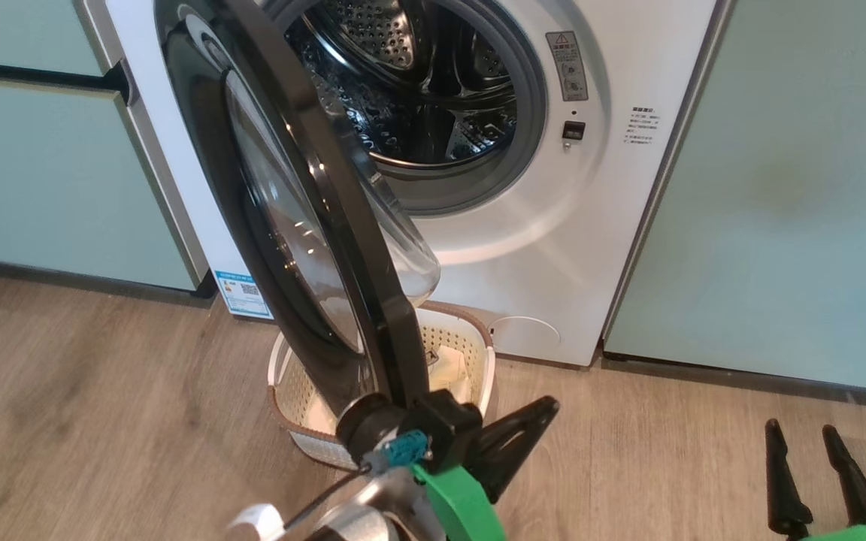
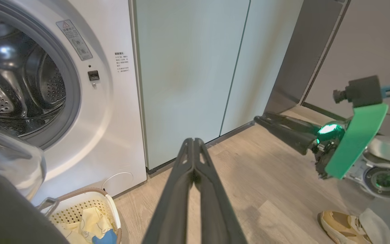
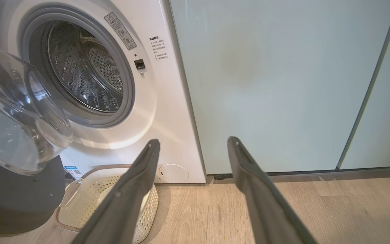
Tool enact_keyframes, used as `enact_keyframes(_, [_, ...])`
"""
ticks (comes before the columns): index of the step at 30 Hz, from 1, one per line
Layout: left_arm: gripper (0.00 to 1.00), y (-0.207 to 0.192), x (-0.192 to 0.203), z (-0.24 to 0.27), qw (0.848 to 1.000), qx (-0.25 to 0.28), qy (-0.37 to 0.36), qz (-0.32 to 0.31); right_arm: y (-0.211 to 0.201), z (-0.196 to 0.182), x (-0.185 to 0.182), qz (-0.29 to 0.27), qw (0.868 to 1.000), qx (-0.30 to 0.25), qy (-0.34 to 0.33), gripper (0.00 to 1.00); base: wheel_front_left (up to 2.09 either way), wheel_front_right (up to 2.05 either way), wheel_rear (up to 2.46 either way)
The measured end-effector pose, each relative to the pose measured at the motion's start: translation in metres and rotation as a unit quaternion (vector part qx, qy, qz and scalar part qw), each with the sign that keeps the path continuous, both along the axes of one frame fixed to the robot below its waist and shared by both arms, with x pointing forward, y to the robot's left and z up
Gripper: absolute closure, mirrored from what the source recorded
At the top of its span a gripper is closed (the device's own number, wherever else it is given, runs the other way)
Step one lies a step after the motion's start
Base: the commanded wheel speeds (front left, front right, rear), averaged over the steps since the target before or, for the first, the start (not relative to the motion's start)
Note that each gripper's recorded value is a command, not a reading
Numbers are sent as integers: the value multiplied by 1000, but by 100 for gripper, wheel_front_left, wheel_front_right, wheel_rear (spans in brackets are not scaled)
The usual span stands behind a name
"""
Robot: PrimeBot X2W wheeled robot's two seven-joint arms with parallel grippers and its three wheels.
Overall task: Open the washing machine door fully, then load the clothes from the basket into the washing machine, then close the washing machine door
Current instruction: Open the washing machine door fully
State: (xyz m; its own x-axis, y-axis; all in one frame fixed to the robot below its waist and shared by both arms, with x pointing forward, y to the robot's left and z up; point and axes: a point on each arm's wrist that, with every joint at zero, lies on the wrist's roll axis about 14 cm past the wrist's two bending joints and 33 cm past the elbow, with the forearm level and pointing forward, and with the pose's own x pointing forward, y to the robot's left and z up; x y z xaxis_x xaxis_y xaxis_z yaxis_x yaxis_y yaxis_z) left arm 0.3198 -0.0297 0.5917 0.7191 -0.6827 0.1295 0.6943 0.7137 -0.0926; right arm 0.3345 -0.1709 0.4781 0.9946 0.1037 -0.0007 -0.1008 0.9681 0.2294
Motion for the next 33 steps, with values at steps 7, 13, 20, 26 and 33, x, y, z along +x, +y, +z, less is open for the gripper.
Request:
enact_keyframes(7, [100,3,7,-39,999,27,20,15,-1,-2,0,-1,1000,0,3,0,0,0,0])
enact_keyframes(13, [100,11,13,-62,998,43,31,32,-1,-3,1,-1,1000,0,5,0,0,0,0])
enact_keyframes(20, [100,20,20,-69,997,20,36,63,0,-4,1,-1,1000,0,6,0,0,0,0])
enact_keyframes(26, [100,29,32,-59,996,-3,27,90,0,-4,1,-1,1000,0,6,0,0,0,0])
enact_keyframes(33, [100,43,37,-56,992,-17,30,119,4,-3,4,7,1000,0,6,0,0,0,0])
